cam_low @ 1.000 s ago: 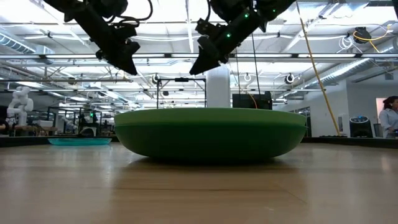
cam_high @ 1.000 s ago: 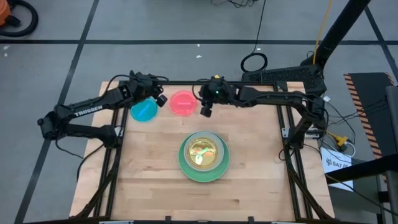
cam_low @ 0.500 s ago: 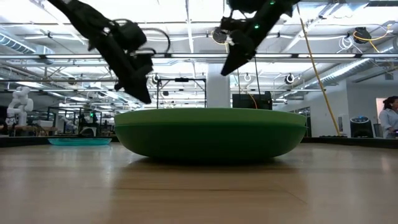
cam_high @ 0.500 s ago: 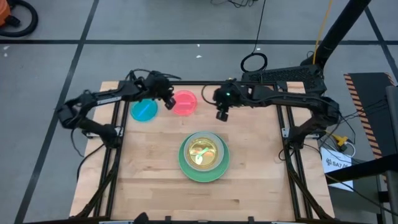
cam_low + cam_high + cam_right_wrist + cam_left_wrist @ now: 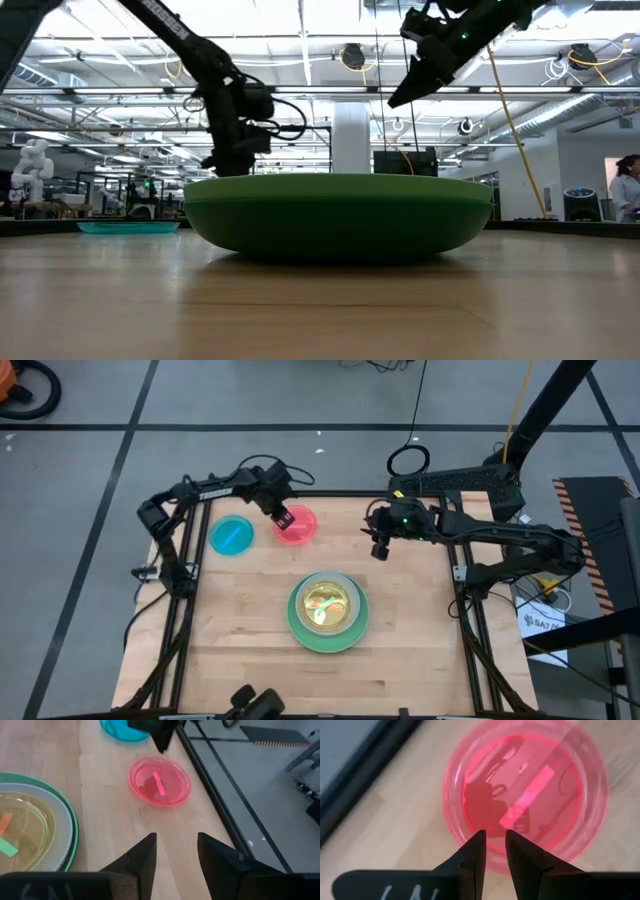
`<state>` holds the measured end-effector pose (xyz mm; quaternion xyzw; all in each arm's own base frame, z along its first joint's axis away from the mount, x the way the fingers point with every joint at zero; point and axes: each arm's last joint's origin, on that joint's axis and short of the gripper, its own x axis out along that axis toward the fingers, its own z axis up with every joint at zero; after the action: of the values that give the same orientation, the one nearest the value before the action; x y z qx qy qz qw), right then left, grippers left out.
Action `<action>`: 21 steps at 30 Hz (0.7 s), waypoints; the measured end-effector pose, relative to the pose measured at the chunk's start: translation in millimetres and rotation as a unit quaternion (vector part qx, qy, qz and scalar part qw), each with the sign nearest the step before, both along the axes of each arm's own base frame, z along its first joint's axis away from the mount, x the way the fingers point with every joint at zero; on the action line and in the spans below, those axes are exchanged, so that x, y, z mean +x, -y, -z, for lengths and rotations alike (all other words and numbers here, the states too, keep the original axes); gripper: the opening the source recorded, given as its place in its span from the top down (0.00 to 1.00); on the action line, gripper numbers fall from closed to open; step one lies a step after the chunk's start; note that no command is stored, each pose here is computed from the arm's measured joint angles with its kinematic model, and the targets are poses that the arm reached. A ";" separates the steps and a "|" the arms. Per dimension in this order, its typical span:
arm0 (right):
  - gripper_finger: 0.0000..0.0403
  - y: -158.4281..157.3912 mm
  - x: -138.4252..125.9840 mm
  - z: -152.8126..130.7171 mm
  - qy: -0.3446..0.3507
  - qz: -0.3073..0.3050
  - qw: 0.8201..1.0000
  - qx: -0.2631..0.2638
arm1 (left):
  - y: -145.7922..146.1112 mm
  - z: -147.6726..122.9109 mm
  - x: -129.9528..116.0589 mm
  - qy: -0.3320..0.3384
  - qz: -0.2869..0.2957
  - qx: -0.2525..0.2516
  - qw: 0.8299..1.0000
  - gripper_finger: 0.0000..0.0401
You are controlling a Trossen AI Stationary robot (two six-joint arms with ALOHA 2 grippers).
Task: Stack plastic plates
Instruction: Stack the pink transparent plate on the green transparent plate
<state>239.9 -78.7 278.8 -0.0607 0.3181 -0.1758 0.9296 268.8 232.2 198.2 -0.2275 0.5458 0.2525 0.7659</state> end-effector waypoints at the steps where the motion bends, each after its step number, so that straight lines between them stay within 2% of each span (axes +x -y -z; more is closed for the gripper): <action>1: 0.67 -0.5 -1.6 0.3 -0.001 -0.001 1.000 -0.002 | -3.1 0.9 3.3 -0.003 0.003 -0.002 1.000 0.80; 8: 0.67 -1.5 -5.0 3.2 -0.024 -0.007 1.000 -0.003 | -13.6 -1.0 13.4 -0.004 -0.009 -0.001 1.000 0.80; 15: 0.67 -2.0 -6.4 3.5 -0.036 -0.019 0.999 -0.016 | -23.5 -0.8 4.5 -0.013 -0.032 0.007 0.999 0.78; 21: 0.67 -2.7 -8.6 6.4 -0.049 -0.011 0.999 0.000 | -34.5 -0.8 -6.1 -0.013 -0.053 0.007 0.998 0.66</action>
<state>231.2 -76.0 272.4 -0.0727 0.3630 -0.1619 0.9147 262.7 266.7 199.1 -0.2476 0.5410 0.2994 0.7459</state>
